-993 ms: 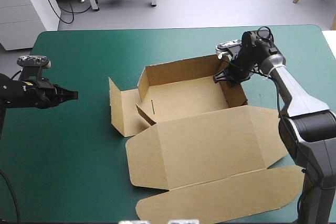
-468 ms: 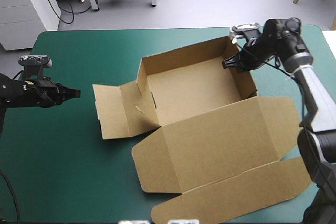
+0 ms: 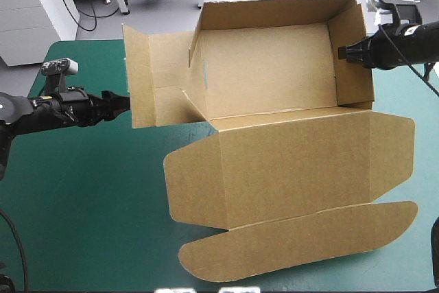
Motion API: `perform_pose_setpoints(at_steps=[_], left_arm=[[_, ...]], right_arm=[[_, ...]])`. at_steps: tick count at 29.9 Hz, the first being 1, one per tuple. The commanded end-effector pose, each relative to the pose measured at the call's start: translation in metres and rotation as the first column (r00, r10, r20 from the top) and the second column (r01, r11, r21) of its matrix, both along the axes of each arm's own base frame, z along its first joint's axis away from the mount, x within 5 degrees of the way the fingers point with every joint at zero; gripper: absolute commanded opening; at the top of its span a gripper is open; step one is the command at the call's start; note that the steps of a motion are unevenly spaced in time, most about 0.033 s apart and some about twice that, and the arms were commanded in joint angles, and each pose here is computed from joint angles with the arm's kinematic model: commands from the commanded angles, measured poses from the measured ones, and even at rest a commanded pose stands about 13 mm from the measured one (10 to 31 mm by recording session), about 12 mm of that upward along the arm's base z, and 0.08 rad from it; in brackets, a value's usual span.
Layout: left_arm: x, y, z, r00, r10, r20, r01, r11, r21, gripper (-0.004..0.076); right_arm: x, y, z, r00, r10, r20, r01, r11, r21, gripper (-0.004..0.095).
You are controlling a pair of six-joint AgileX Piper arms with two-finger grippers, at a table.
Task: Fold the box
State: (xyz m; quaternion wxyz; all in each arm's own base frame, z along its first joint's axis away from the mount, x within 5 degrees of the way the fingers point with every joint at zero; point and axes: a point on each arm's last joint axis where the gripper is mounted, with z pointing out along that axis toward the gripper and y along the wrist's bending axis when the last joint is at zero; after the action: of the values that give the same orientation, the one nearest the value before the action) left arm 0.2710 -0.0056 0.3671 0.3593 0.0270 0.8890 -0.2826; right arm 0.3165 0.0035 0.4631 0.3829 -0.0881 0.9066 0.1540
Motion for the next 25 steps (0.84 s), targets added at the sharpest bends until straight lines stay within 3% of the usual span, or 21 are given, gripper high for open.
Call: perform_pose_setpoints(at_steps=[1, 5, 10, 14, 25], left_arm=[[-0.002, -0.013, 0.024, 0.996, -0.047, 0.076, 0.061, 0.979, -0.193, 0.0535], [-0.007, -0.019, 0.029, 0.986, -0.129, 0.107, 0.152, 0.958, -0.243, 0.0535], [-0.012, -0.027, 0.037, 0.971, -0.193, 0.139, 0.231, 0.908, -0.35, 0.0535], [-0.018, -0.031, 0.041, 0.953, -0.258, 0.159, 0.3, 0.874, -0.383, 0.0535], [-0.021, -0.036, 0.042, 0.943, -0.289, 0.163, 0.33, 0.861, -0.385, 0.0535]], right_arm=[[-0.024, 0.008, 0.033, 0.99, 0.02, 0.139, -0.031, 0.996, 0.08, -0.0019], [-0.022, 0.012, 0.028, 0.992, 0.042, 0.121, -0.058, 0.99, 0.128, -0.0019], [-0.014, 0.017, -0.003, 0.997, 0.072, 0.027, -0.074, 0.993, 0.093, -0.0018], [-0.005, 0.028, -0.024, 0.997, 0.07, 0.015, -0.071, 0.99, 0.119, -0.0018], [0.027, 0.07, -0.061, 0.998, 0.058, 0.0, -0.057, 0.982, 0.18, -0.0017]])
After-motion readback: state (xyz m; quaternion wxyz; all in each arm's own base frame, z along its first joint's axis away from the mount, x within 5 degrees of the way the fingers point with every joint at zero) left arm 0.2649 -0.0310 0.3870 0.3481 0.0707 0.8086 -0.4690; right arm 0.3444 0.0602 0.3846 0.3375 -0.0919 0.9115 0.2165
